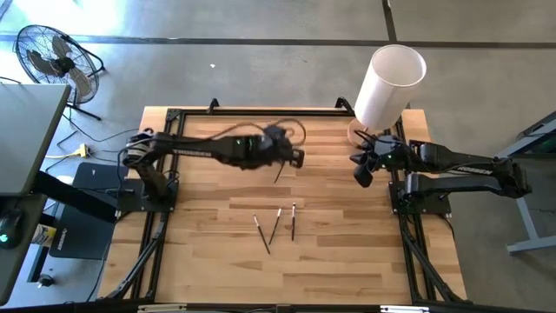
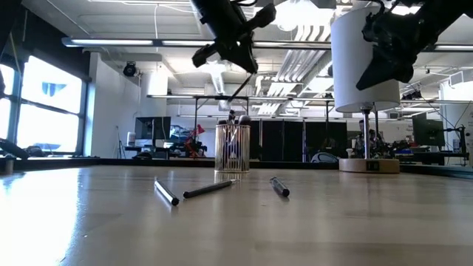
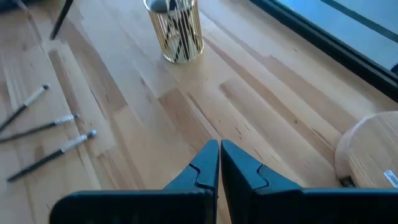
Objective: Put items in baskets/containers
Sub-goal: Put the eyeshadow brush into the pen holder
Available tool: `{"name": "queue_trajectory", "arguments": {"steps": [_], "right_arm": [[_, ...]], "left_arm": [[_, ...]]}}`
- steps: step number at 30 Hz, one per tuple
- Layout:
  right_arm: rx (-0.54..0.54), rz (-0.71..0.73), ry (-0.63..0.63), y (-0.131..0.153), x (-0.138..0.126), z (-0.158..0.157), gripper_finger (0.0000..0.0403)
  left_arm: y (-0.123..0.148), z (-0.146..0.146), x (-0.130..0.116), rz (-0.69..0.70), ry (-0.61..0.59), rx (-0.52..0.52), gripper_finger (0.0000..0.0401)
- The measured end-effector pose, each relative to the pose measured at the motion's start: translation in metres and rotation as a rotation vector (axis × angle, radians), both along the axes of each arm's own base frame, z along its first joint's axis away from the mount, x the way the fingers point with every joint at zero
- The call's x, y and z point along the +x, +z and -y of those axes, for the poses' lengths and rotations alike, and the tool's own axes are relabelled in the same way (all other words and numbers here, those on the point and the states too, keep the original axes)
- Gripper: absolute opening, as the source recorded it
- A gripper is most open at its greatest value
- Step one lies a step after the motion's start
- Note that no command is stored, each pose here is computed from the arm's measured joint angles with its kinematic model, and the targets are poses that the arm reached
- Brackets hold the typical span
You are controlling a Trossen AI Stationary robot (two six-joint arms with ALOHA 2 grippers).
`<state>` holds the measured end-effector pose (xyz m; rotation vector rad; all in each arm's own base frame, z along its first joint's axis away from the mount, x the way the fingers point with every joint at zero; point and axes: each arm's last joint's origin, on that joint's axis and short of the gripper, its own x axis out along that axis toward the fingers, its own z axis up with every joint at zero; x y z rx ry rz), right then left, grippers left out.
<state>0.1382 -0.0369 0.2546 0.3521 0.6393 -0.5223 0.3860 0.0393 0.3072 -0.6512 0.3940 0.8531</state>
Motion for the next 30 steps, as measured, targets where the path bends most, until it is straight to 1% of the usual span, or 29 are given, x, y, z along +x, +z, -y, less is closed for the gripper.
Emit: {"name": "queue_trajectory", "arguments": {"steps": [3, 9, 12, 15, 20, 22, 25, 30], "right_arm": [[-0.003, 0.03, -0.003, 0.002, 0.002, 0.0, 0.0012], [-0.021, 0.101, -0.012, 0.008, 0.006, 0.002, 0.0012], [-0.023, 0.13, -0.066, 0.01, 0.007, 0.003, 0.0012], [-0.009, 0.153, -0.104, 0.011, 0.007, 0.004, 0.0012], [0.018, 0.18, -0.19, 0.011, 0.006, 0.005, 0.0012], [0.025, 0.192, -0.227, 0.011, 0.006, 0.005, 0.0012], [0.038, 0.209, -0.272, 0.011, 0.006, 0.006, 0.0012], [0.074, 0.234, -0.313, 0.011, 0.006, 0.006, 0.0012]], "left_arm": [[0.008, -0.024, -0.001, 0.024, -0.029, 0.037, 0.0], [0.016, -0.073, -0.005, 0.039, -0.103, 0.105, 0.0], [0.02, -0.095, -0.009, 0.046, -0.13, 0.152, 0.0], [0.028, -0.115, -0.012, 0.094, -0.176, 0.221, 0.0], [0.032, -0.139, -0.021, 0.132, -0.256, 0.267, 0.0], [0.027, -0.146, -0.023, 0.168, -0.284, 0.277, 0.0], [0.013, -0.153, -0.026, 0.215, -0.328, 0.276, 0.0], [-0.009, -0.158, -0.032, 0.308, -0.415, 0.273, 0.0]]}}
